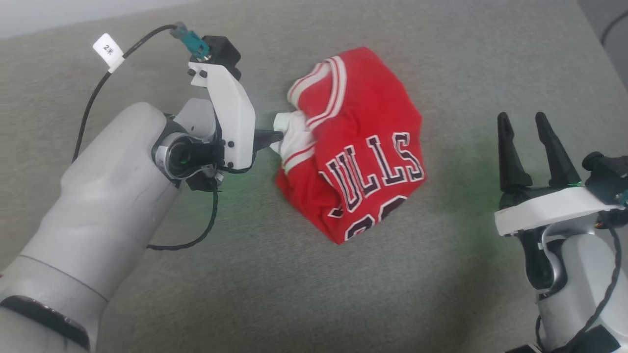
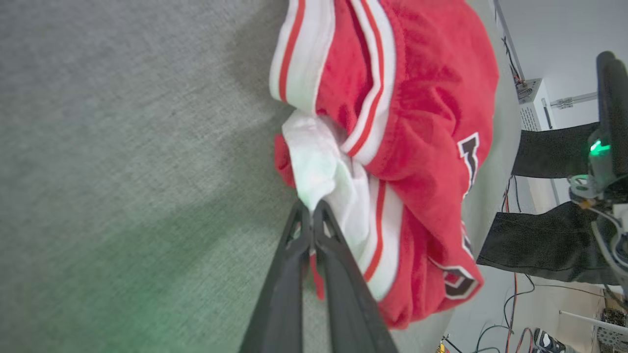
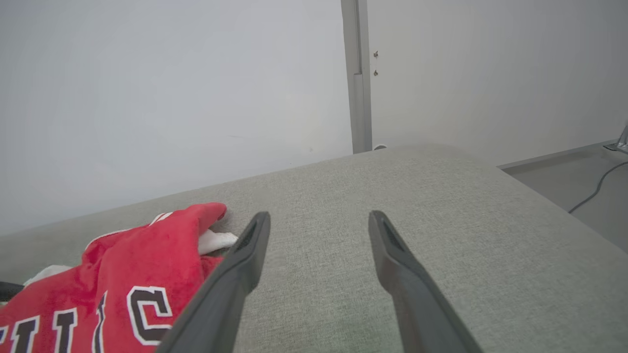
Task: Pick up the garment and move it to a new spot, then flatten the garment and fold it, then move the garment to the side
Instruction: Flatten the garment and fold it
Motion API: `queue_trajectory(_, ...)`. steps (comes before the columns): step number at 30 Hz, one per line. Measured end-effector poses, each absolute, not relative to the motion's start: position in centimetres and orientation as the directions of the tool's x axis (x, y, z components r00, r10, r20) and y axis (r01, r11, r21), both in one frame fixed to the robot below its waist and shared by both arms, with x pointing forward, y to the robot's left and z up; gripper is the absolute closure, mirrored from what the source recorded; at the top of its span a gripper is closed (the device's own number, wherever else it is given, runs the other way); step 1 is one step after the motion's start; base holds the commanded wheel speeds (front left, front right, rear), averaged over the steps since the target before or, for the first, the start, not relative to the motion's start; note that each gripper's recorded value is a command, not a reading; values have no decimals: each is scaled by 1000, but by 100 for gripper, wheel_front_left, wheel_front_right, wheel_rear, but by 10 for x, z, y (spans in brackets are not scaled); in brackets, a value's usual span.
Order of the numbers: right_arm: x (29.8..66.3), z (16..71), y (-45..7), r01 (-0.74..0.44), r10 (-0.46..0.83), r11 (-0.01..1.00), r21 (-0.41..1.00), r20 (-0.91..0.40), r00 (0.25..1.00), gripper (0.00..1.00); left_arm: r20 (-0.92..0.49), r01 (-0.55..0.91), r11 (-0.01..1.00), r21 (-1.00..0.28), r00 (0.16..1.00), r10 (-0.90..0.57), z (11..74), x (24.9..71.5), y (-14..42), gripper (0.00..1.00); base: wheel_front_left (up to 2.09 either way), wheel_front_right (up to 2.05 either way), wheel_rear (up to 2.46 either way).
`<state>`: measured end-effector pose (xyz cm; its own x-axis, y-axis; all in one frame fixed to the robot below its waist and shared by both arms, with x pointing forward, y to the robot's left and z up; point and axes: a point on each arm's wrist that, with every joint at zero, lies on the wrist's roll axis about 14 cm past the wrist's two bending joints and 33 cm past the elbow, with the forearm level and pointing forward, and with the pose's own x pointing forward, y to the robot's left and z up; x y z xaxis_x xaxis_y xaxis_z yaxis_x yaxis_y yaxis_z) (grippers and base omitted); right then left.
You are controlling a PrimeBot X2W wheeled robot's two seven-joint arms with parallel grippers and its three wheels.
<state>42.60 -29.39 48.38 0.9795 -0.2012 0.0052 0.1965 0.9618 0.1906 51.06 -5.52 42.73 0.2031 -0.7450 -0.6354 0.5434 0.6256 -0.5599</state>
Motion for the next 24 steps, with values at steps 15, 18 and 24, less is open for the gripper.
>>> queue_trajectory(15,442,490,-258,82,-90,976,201,33,995,0,-683,378,842,-384,498,-535,456,536,101,100,0,0,0)
queue_trajectory(18,442,492,-254,69,-79,976,206,38,996,0,-729,297,900,-321,529,-434,451,529,148,100,0,0,0)
queue_trajectory(24,438,494,-250,55,-64,978,204,39,997,0,-789,179,954,-239,537,-298,436,506,197,100,0,0,0)
